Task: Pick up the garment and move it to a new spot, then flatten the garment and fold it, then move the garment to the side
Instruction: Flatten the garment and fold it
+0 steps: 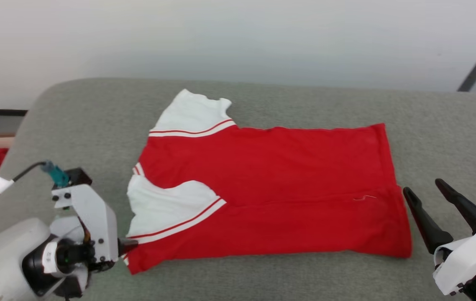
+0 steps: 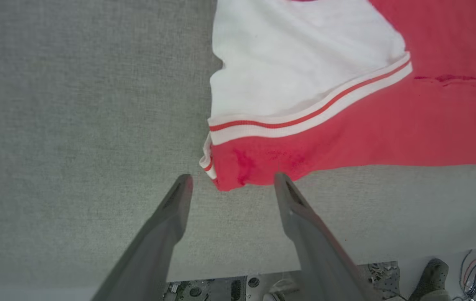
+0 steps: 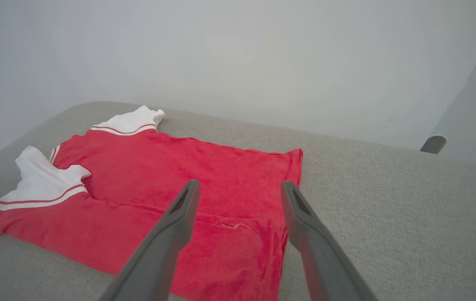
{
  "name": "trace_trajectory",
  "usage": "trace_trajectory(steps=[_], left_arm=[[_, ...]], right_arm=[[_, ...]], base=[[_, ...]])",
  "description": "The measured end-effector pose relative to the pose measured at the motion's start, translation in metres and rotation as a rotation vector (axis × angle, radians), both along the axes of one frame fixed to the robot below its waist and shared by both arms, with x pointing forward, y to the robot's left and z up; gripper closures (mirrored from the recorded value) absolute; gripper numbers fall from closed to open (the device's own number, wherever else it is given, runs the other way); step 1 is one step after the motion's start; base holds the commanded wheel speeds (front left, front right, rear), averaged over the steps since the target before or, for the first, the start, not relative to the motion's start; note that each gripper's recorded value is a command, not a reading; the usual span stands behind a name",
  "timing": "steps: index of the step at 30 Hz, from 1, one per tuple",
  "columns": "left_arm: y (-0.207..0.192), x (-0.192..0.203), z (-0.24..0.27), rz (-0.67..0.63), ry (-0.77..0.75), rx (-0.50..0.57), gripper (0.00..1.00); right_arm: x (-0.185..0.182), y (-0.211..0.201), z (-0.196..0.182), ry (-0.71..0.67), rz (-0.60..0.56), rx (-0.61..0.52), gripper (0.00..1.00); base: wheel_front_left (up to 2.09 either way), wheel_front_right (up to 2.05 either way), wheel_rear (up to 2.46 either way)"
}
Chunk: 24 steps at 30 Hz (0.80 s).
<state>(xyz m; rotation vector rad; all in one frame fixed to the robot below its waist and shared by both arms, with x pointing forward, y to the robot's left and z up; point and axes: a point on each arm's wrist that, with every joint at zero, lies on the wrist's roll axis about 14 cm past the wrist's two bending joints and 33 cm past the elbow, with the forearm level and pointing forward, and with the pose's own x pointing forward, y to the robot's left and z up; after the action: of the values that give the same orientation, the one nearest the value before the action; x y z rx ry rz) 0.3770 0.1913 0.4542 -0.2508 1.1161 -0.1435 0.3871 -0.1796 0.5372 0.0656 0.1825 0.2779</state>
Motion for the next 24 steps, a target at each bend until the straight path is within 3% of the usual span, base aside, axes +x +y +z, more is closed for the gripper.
trace_trajectory(steps=[10, 18, 19, 20, 21, 24], left_arm=[[-0.006, 0.004, -0.051, 0.032, 0.199, -0.018, 0.0], [-0.003, 0.009, -0.074, 0.036, 0.255, -0.007, 0.0], [-0.005, 0.009, -0.075, 0.032, 0.26, -0.02, 0.17], [-0.007, 0.009, -0.076, 0.032, 0.263, -0.031, 0.73], [-0.007, 0.01, -0.077, 0.029, 0.263, -0.034, 1.0], [-0.004, 0.011, -0.078, 0.021, 0.258, -0.039, 1.0]], right_arm=[[-0.006, -0.02, -0.008, 0.028, -0.075, 0.01, 0.0], [-0.006, -0.022, -0.015, 0.056, -0.091, 0.033, 0.0], [-0.006, -0.021, -0.016, 0.065, -0.092, 0.043, 0.0], [-0.007, -0.02, -0.017, 0.075, -0.09, 0.05, 0.0], [-0.007, -0.019, -0.019, 0.087, -0.088, 0.048, 0.0], [-0.01, -0.019, -0.029, 0.154, -0.084, 0.049, 0.0]], base=[[0.0, 0.0, 0.0], [0.0, 0.0, 0.0], [0.0, 0.0, 0.0], [0.0, 0.0, 0.0], [0.0, 0.0, 0.0], [0.0, 0.0, 0.0]])
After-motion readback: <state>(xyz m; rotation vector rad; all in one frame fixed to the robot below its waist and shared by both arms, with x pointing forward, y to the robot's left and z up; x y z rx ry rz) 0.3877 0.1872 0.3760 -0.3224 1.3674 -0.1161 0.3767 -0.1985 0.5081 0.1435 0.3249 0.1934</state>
